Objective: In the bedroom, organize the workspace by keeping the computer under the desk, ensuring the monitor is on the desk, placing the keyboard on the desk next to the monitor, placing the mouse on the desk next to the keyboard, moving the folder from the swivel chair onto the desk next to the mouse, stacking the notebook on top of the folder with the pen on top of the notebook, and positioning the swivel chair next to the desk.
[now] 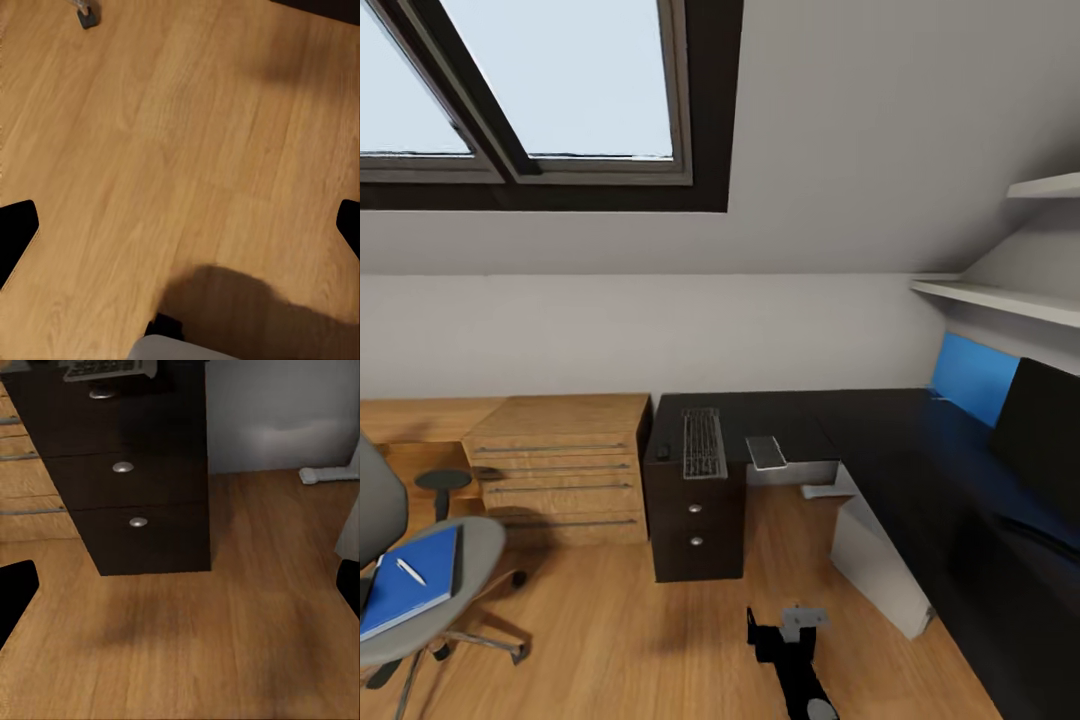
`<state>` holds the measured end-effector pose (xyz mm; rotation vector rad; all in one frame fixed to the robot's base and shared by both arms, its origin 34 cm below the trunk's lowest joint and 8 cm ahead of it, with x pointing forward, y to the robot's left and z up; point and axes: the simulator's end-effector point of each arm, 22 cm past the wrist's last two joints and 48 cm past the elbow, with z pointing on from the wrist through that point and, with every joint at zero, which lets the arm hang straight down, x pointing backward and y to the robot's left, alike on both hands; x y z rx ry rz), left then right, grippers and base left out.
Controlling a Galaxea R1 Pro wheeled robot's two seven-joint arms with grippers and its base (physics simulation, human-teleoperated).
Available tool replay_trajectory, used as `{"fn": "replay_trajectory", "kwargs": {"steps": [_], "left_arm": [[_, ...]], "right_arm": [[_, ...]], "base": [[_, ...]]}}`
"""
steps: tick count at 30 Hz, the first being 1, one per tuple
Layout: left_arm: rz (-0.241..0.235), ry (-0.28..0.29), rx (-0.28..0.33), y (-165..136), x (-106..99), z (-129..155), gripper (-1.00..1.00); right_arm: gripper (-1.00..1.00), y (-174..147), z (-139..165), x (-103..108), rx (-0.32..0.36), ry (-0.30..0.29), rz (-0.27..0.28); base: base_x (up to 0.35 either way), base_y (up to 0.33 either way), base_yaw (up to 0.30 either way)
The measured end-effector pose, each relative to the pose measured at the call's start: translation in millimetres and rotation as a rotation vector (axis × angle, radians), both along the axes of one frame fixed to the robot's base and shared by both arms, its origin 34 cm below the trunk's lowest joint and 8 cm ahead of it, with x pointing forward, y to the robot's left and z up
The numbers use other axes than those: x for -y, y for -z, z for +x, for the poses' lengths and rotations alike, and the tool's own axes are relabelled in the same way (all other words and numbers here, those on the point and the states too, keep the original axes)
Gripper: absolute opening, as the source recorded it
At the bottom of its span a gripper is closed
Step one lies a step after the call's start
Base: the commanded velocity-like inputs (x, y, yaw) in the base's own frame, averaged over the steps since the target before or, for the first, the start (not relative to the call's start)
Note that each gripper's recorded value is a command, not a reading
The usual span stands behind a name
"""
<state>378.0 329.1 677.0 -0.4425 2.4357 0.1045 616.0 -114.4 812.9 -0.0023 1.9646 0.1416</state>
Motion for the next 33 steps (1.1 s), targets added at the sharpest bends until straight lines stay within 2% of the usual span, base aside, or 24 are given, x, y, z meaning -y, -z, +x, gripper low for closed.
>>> {"fn": "replay_trajectory", "kwargs": {"steps": [2,3,6,7,8,10,13,15,19,20,26,31,33], "left_arm": [[0.000,-0.002,0.002,-0.6,-1.0,0.7,1.00],[0.000,-0.003,0.002,-0.8,-1.1,0.9,1.00],[0.000,-0.003,0.003,-1.0,-1.3,1.3,1.00],[0.000,-0.003,0.003,-1.0,-1.4,1.3,1.00],[0.000,-0.004,0.002,-1.0,-1.5,1.1,1.00],[-0.003,-0.002,-0.001,-0.4,1.5,0.8,1.00],[-0.017,0.003,-0.001,0.8,13.1,0.7,1.00],[-0.028,0.006,-0.001,1.4,20.5,0.9,1.00],[-0.033,0.007,0.003,1.2,24.8,1.7,1.00],[-0.034,0.007,0.007,0.5,25.8,2.8,1.00],[-0.036,0.009,0.015,-0.9,27.5,4.8,1.00],[-0.038,0.011,0.034,-5.8,28.8,11.9,1.00],[-0.042,0.011,0.079,-19.4,30.3,29.1,1.00]], "right_arm": [[1.00,-21.4,18.3,-16.9,-0.026,0.023,0.127],[1.00,-25.6,21.2,-20.9,-0.034,0.028,0.163],[1.00,-41.3,29.2,-44.8,-0.109,0.056,0.428],[1.00,-43.2,29.5,-48.5,-0.121,0.060,0.473],[1.00,-48.6,30.4,-56.4,-0.141,0.067,0.573],[1.00,-55.0,31.8,-61.9,-0.144,0.068,0.649],[1.00,-62.6,35.9,-59.5,-0.110,0.084,0.680],[1.00,-74.4,42.9,-49.0,-0.030,0.123,0.686],[1.00,-91.4,46.6,-55.9,0.042,0.156,0.714],[1.00,-95.9,49.2,-46.1,0.079,0.191,0.715],[1.00,-80.6,46.7,-24.9,0.047,0.326,0.749],[1.00,-76.0,45.4,-21.4,0.033,0.357,0.764],[1.00,-75.8,45.3,-21.0,0.031,0.362,0.768]], "base": [[0.302,0.212,0.000],[0.300,0.216,0.000],[0.299,0.219,0.000],[0.298,0.221,0.000],[0.298,0.221,0.000],[0.299,0.200,0.000],[0.303,0.150,0.000],[0.298,0.122,0.000],[0.246,0.129,0.000],[0.218,0.155,0.000],[0.231,0.192,0.000],[0.101,0.101,0.000],[0.027,0.028,0.000]]}}
